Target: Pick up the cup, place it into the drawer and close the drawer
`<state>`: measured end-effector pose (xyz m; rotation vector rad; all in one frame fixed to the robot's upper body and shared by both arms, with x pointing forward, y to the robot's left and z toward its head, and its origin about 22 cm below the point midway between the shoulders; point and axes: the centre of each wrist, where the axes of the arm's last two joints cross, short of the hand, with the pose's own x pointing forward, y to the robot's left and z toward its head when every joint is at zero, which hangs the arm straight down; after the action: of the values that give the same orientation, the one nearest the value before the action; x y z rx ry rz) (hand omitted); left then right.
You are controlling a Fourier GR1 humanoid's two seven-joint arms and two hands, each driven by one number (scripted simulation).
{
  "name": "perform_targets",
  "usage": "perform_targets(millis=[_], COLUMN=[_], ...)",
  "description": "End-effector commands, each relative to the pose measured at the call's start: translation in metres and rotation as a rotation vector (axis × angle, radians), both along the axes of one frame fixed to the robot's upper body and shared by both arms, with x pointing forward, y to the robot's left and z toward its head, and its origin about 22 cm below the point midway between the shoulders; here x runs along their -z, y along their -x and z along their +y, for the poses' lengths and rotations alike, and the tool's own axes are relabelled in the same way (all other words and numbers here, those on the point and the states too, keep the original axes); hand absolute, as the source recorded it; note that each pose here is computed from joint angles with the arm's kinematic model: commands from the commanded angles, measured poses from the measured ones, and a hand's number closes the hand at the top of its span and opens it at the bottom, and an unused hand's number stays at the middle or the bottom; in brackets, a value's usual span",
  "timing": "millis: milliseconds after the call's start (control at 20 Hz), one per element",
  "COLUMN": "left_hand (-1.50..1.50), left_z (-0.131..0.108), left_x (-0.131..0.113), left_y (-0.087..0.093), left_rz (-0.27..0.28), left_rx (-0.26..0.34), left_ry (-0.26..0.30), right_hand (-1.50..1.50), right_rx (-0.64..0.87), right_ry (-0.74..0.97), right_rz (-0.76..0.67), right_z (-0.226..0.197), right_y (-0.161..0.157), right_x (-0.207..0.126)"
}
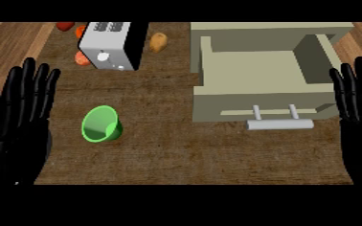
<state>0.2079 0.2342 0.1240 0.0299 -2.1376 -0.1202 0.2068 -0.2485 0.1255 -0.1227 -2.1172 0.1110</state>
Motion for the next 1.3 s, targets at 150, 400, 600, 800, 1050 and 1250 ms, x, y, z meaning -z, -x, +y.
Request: perform_targets(millis=[150, 400, 600, 800, 1050, 1250], left_hand=[-1.5, -1.5, -1.5, -1.5, -1.5, -1.5], left_z=[0.037, 0.065, 0.105, 0.109, 0.106, 0.124], left_x=[-0.002, 0.031, 0.057, 0.053, 0.085, 0.123], left_y=[-0.008, -0.014, -0.035, -0.055, -0.06, -0.082], left_rz=[0.001, 0.279, 0.308, 0.354, 0.436, 0.458], left_rx=[0.361, 0.48, 0.502, 0.493, 0.423, 0.404], left_ry=[-0.017, 0.144, 0.179, 0.12, 0.115, 0.098], right_hand=[-1.5, -1.5, -1.5, -1.5, -1.5, -1.5], right_rx=[-0.033, -0.173, -0.193, -0.197, -0.195, -0.199], right_ry=[-0.019, 0.039, 0.025, 0.028, 0.013, 0.043], right_rz=[-0.015, 0.138, 0.16, 0.154, 0.158, 0.133], right_z=[0.0, 0.008, 0.006, 0.021, -0.002, 0.004], right_y=[0.003, -0.008, -0.017, -0.046, -0.043, -0.052], right_x=[0.002, -0.005, -0.003, -0.007, 0.001, 0.002])
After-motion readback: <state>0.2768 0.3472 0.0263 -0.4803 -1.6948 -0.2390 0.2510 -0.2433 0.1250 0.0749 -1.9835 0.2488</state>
